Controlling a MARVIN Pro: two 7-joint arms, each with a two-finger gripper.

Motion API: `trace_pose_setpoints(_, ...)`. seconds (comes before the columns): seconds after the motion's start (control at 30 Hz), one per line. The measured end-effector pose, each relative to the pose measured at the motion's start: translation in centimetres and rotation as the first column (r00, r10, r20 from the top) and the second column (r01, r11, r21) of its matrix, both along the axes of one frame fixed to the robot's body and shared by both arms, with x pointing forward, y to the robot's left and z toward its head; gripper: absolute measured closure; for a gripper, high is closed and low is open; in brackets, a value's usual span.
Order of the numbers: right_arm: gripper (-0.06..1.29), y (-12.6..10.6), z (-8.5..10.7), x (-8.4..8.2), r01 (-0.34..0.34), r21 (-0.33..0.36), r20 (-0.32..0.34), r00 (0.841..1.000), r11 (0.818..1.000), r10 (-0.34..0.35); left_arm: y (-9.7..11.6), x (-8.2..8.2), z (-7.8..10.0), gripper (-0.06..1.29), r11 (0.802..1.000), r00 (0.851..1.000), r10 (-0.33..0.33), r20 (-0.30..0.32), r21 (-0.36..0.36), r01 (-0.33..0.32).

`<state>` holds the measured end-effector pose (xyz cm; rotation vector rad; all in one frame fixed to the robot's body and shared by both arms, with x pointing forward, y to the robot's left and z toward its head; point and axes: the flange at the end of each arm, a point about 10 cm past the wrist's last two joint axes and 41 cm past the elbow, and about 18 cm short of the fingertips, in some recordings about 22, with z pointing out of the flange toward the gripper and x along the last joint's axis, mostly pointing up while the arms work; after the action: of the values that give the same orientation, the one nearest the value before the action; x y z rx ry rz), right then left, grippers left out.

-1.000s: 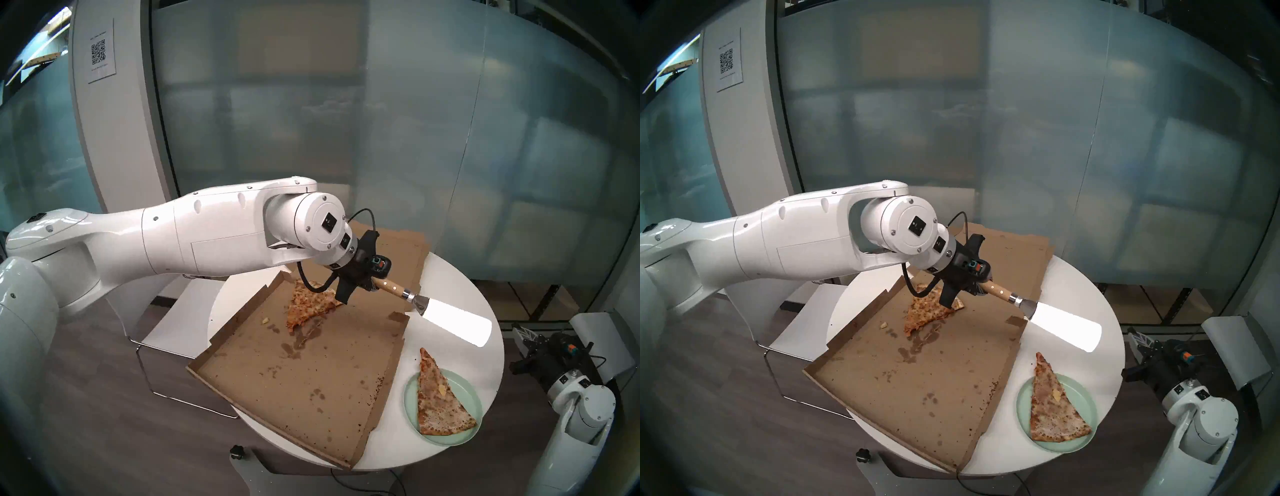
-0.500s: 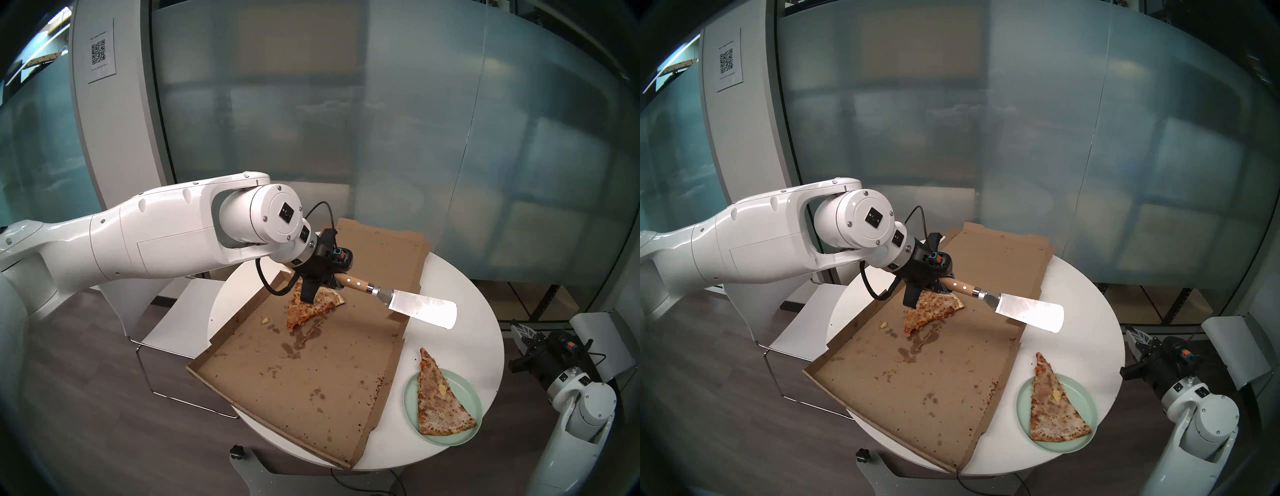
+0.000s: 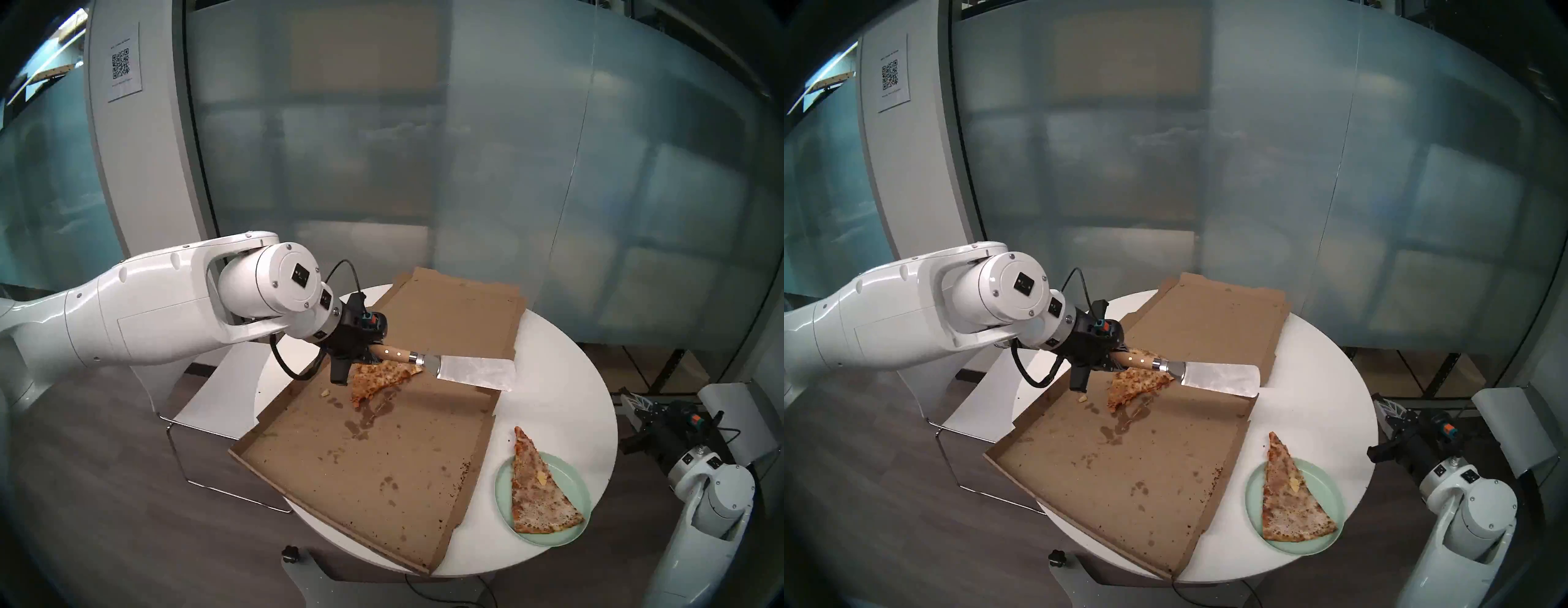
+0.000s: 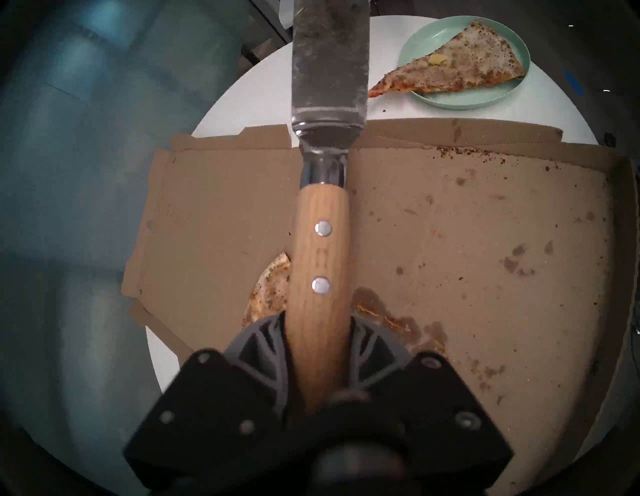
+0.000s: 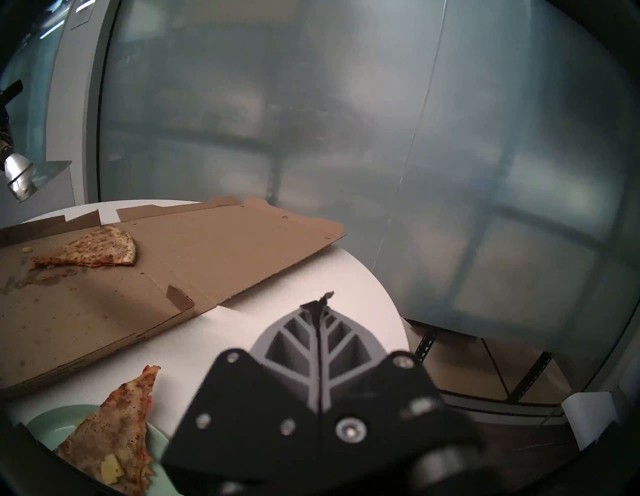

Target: Put pizza slice onto the plate

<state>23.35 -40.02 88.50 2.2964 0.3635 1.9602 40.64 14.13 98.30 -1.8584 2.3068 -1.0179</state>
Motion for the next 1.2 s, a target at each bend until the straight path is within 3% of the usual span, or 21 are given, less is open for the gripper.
trace_pose_setpoints(0.4,1.25,0.8,0.1,0.6,-0.023,-0.001,-0.004,1.0,1.0,0.023,3.5,-2.4,-1.9,1.01,0.997,0.997,0.071,-0.027,-0.037,-0.072)
trace_pose_setpoints(0.87,1.25,1.3,0.7,0.6,-0.022,-0.006,0.003,1.0,1.0,0.022,7.8,-4.8,-5.1,1.01,0.978,0.985,0.171,-0.021,-0.117,-0.172)
trace_pose_setpoints(1.2,1.25,1.6,0.6,0.1,-0.02,-0.004,-0.005,1.0,1.0,0.02,9.3,-6.1,-7.3,1.01,0.967,0.978,0.206,-0.043,-0.142,-0.21)
